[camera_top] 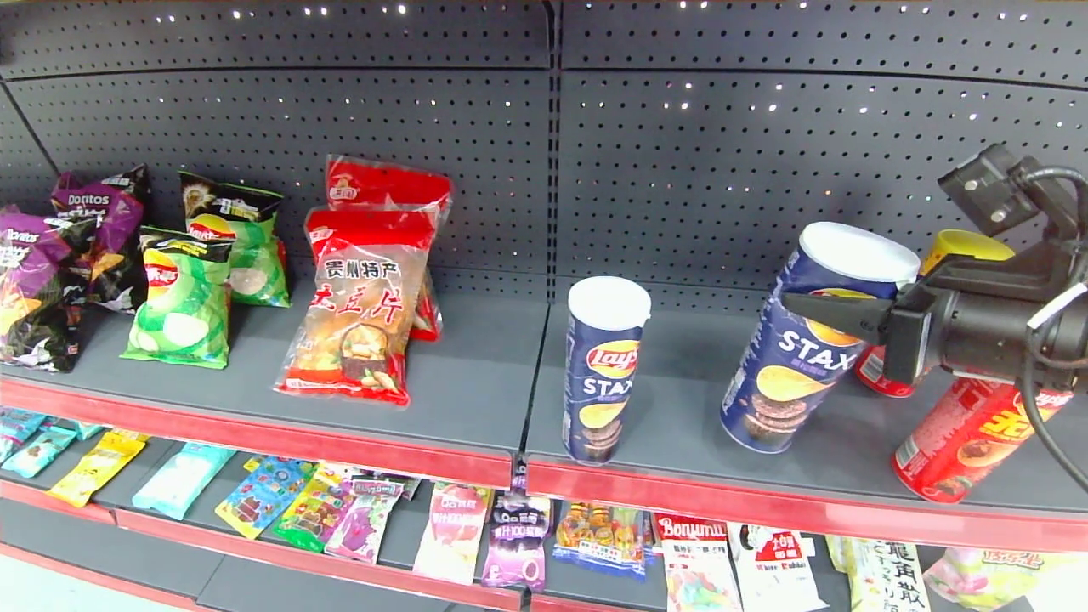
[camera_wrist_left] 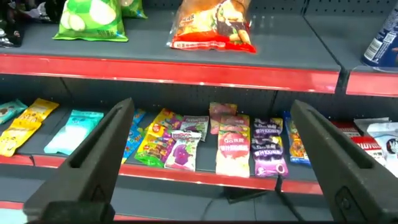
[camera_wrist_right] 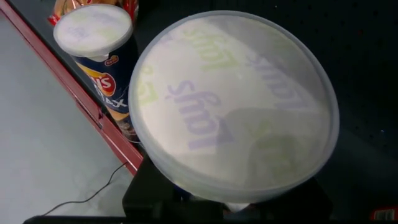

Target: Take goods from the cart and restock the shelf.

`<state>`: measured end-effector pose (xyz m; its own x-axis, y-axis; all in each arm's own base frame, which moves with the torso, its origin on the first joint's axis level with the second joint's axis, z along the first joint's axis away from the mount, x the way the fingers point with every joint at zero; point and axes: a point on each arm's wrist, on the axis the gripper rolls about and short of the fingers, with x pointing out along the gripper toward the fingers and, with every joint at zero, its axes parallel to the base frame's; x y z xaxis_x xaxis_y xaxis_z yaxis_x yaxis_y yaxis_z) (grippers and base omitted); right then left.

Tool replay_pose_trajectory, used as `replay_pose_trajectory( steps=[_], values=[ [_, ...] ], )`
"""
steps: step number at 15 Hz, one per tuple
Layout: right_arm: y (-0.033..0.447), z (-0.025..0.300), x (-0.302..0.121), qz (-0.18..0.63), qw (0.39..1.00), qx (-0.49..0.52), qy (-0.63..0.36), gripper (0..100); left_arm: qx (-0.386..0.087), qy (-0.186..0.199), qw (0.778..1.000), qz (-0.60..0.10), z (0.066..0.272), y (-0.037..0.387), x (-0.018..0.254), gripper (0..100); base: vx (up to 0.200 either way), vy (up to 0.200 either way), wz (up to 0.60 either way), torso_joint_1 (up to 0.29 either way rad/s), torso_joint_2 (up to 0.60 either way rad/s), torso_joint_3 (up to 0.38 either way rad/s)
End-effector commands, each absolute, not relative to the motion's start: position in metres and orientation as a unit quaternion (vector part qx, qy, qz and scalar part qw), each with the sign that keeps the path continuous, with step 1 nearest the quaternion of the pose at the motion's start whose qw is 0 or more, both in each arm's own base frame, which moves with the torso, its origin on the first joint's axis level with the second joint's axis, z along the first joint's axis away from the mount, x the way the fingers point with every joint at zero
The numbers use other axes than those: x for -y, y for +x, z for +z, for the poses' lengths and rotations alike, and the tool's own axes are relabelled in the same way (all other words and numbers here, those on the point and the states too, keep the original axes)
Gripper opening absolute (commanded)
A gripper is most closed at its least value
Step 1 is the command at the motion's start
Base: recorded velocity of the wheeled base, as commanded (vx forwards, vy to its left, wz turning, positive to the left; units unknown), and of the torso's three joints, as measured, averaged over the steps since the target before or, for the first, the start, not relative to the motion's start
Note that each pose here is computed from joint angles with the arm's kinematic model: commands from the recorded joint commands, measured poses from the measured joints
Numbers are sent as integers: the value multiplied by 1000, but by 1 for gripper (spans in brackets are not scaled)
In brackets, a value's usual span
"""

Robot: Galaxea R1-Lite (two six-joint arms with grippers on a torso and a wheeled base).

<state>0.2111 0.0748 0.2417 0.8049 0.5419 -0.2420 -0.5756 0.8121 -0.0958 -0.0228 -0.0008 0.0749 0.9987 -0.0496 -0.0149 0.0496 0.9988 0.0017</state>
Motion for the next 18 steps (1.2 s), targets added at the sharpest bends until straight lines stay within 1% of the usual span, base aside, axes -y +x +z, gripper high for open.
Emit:
replay_pose_trajectory(
  steps=[1,4,9,12,14,18],
  values=[
    [218,238,-77,312,940,-110,-80,0,-6,1,1000,-25,75,-23,1,100,0,0,0,0,0,0],
    [233,239,-83,320,938,-112,-79,0,-6,1,1000,-25,75,-23,1,100,0,0,0,0,0,0],
    [272,239,-102,330,934,-111,-85,0,-6,1,1000,-25,75,-23,1,100,0,0,0,0,0,0],
    [299,226,-114,323,937,-94,-88,0,-6,1,1000,-25,75,-23,1,100,0,0,0,0,0,0],
    [305,220,-123,332,934,-98,-90,0,-6,1,1000,-25,75,-23,1,100,0,0,0,0,0,0],
    [328,222,-138,338,933,-85,-90,0,-6,1,1000,-25,75,-23,1,100,0,0,0,0,0,0]
  ],
)
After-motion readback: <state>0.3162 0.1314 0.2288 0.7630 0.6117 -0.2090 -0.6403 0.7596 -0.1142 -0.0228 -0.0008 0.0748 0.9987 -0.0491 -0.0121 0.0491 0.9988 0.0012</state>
